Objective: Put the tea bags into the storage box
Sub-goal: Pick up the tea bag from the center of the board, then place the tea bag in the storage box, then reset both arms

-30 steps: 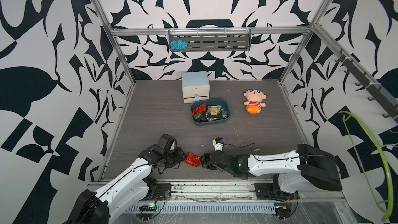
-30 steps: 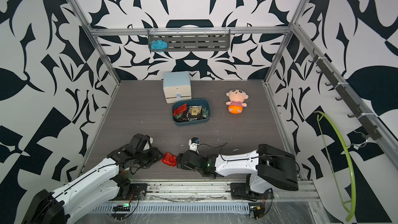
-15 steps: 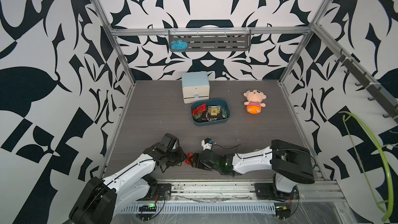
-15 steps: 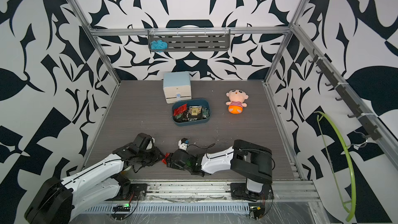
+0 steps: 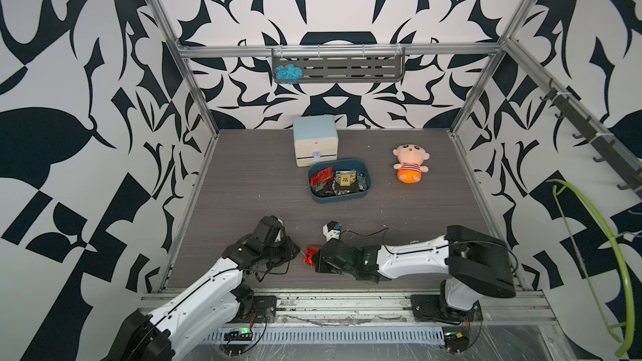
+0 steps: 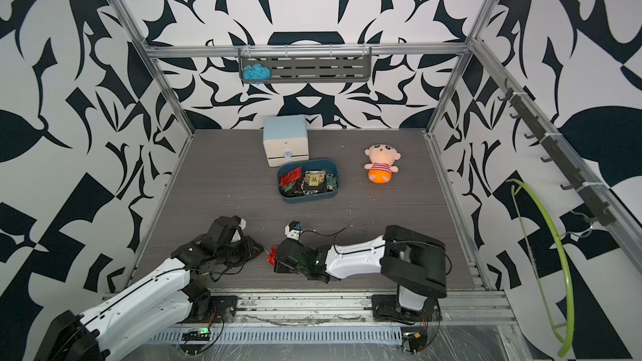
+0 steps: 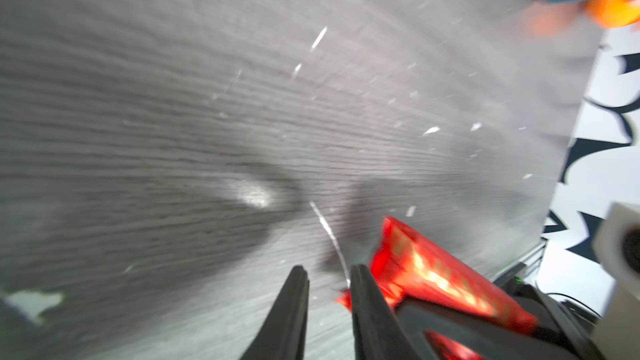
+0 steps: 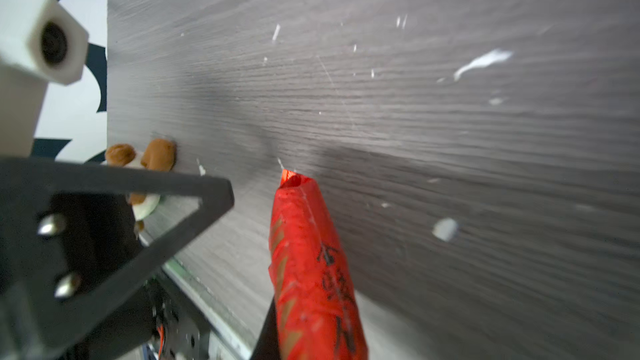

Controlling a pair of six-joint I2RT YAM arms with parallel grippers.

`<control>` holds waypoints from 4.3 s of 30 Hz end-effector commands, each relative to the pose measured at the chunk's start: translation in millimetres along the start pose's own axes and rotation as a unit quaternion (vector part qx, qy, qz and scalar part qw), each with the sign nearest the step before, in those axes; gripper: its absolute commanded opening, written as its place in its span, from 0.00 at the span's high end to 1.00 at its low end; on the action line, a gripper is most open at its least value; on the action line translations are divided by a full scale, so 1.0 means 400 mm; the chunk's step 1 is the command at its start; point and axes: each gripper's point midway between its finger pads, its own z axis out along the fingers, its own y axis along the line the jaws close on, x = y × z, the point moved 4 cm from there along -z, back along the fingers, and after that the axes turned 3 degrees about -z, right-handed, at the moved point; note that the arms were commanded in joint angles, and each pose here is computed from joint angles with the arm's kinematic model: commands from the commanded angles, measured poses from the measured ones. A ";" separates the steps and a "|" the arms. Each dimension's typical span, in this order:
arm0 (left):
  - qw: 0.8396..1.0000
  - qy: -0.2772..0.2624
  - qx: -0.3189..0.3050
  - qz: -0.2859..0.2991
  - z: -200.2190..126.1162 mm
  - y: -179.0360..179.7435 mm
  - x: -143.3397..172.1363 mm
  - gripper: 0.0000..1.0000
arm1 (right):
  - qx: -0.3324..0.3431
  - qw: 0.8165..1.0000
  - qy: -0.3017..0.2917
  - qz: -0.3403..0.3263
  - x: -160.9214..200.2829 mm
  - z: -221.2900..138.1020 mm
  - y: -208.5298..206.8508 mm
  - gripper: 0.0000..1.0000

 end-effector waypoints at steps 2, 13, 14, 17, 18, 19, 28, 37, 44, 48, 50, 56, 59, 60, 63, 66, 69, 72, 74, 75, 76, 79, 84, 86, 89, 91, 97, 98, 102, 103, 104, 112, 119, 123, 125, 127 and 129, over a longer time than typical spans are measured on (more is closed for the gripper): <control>0.999 -0.030 0.008 0.009 -0.038 -0.011 -0.010 0.71 | 0.055 0.992 -0.043 -0.106 -0.078 -0.139 0.004 1.00; 0.997 -0.079 0.014 0.000 -0.060 -0.016 -0.037 0.70 | 0.088 0.970 -0.184 -0.132 -0.378 -0.456 -0.082 1.00; 0.996 -0.087 0.005 -0.006 -0.061 -0.009 -0.041 0.69 | 0.065 0.972 -0.188 -0.121 -0.408 -0.463 -0.085 1.00; 0.995 -0.103 0.005 -0.006 -0.066 -0.008 -0.050 0.65 | 0.011 0.979 -0.180 -0.091 -0.496 -0.454 -0.094 1.00; 0.994 -0.107 0.010 -0.006 -0.068 -0.011 -0.052 0.64 | -0.009 0.982 -0.170 -0.085 -0.519 -0.442 -0.092 1.00; 0.994 -0.112 0.014 -0.004 -0.071 -0.013 -0.054 0.63 | -0.033 0.984 -0.156 -0.077 -0.548 -0.423 -0.093 1.00; 0.985 -0.173 0.017 -0.004 -0.096 -0.003 -0.080 0.57 | -0.150 0.988 -0.016 -0.043 -0.683 -0.163 -0.058 1.00; 0.981 -0.196 0.005 -0.006 -0.095 0.017 -0.089 0.55 | -0.048 0.996 0.045 -0.066 -0.693 -0.003 -0.102 1.00; 0.980 -0.199 -0.005 -0.003 -0.086 0.024 -0.093 0.54 | -0.014 0.995 0.059 -0.077 -0.676 0.025 -0.116 0.95; 0.979 -0.202 -0.008 -0.005 -0.085 0.025 -0.097 0.54 | -0.001 0.994 0.068 -0.090 -0.658 0.038 -0.114 0.90; 0.979 -0.202 -0.011 -0.005 -0.083 0.026 -0.098 0.54 | 0.013 0.993 0.069 -0.093 -0.658 0.041 -0.119 0.84; 0.979 -0.201 -0.016 -0.015 -0.099 0.024 -0.097 0.53 | 0.032 0.992 0.058 -0.108 -0.675 0.002 -0.103 0.52; 0.978 -0.207 -0.015 -0.017 -0.117 0.015 -0.100 0.51 | 0.043 0.991 0.037 -0.122 -0.691 -0.051 -0.085 0.40; 0.978 -0.209 -0.013 -0.018 -0.123 0.011 -0.102 0.50 | 0.045 0.990 0.032 -0.126 -0.694 -0.069 -0.080 0.38; 0.977 -0.215 -0.011 -0.016 -0.144 0.001 -0.105 0.43 | 0.055 0.989 0.011 -0.137 -0.695 -0.132 -0.068 0.34; 0.976 -0.216 -0.013 -0.019 -0.159 -0.004 -0.106 0.34 | 0.060 0.987 -0.018 -0.149 -0.685 -0.206 -0.058 0.31; 0.977 -0.211 -0.007 -0.012 -0.171 -0.023 -0.108 0.20 | 0.070 0.984 -0.057 -0.157 -0.673 -0.283 -0.066 0.28; 0.981 -0.196 -0.006 -0.011 -0.173 -0.047 -0.112 0.01 | 0.085 0.978 -0.097 -0.164 -0.657 -0.362 -0.077 0.27; 0.984 -0.180 -0.004 -0.007 -0.171 -0.073 -0.119 0.00 | 0.092 0.973 -0.125 -0.172 -0.638 -0.409 -0.085 0.26; 0.985 -0.174 -0.006 -0.003 -0.171 -0.085 -0.124 0.00 | 0.097 0.970 -0.137 -0.175 -0.630 -0.429 -0.092 0.25; 0.986 -0.165 -0.010 0.004 -0.171 -0.101 -0.130 0.00 | 0.103 0.967 -0.150 -0.177 -0.621 -0.446 -0.101 0.24; 0.989 -0.145 -0.015 0.027 -0.172 -0.152 -0.151 0.00 | 0.125 0.958 -0.179 -0.187 -0.587 -0.494 -0.135 0.22; 0.985 -0.159 -0.038 0.055 -0.173 -0.205 -0.207 0.00 | 0.164 0.935 -0.242 -0.199 -0.535 -0.550 -0.202 0.23; 0.979 -0.181 -0.044 0.081 -0.172 -0.222 -0.237 0.00 | 0.199 0.919 -0.278 -0.197 -0.519 -0.571 -0.245 0.23; 0.966 -0.220 -0.067 0.119 -0.187 -0.243 -0.288 0.00 | 0.207 0.902 -0.320 -0.201 -0.492 -0.583 -0.282 0.24; 0.960 -0.235 -0.078 0.134 -0.200 -0.258 -0.315 0.00 | 0.213 0.890 -0.351 -0.199 -0.483 -0.593 -0.300 0.24; 0.922 -0.334 -0.125 0.149 -0.234 -0.253 -0.402 0.00 | 0.289 0.857 -0.372 -0.208 -0.485 -0.568 -0.373 0.24; 0.909 -0.358 -0.137 0.162 -0.238 -0.248 -0.419 0.00 | 0.307 0.852 -0.374 -0.201 -0.488 -0.561 -0.391 0.24; 0.867 -0.423 -0.200 0.173 -0.253 -0.197 -0.480 0.00 | 0.331 0.844 -0.376 -0.193 -0.501 -0.524 -0.439 0.24; 0.865 -0.423 -0.210 0.171 -0.251 -0.181 -0.493 0.00 | 0.331 0.844 -0.373 -0.197 -0.503 -0.511 -0.450 0.23; 0.865 -0.419 -0.219 0.170 -0.248 -0.169 -0.504 0.00 | 0.333 0.843 -0.370 -0.204 -0.505 -0.498 -0.461 0.23; 0.869 -0.382 -0.282 0.140 -0.172 -0.052 -0.555 0.00 | 0.412 0.822 -0.348 -0.182 -0.527 -0.465 -0.580 0.19; 0.839 -0.401 -0.349 0.116 -0.151 0.016 -0.577 0.00 | 0.458 0.797 -0.339 -0.201 -0.506 -0.478 -0.621 0.19; 0.854 -0.398 -0.319 0.097 -0.157 0.059 -0.583 0.00 | 0.444 0.811 -0.335 -0.181 -0.502 -0.468 -0.657 0.18; 0.849 -0.409 -0.321 0.098 -0.169 0.070 -0.586 0.00 | 0.459 0.807 -0.322 -0.183 -0.499 -0.462 -0.677 0.17; 0.845 -0.410 -0.324 0.112 -0.169 0.079 -0.590 0.00 | 0.470 0.801 -0.325 -0.179 -0.496 -0.455 -0.694 0.15; 0.845 -0.402 -0.333 0.117 -0.157 0.093 -0.591 0.00 | 0.468 0.803 -0.324 -0.175 -0.491 -0.442 -0.706 0.14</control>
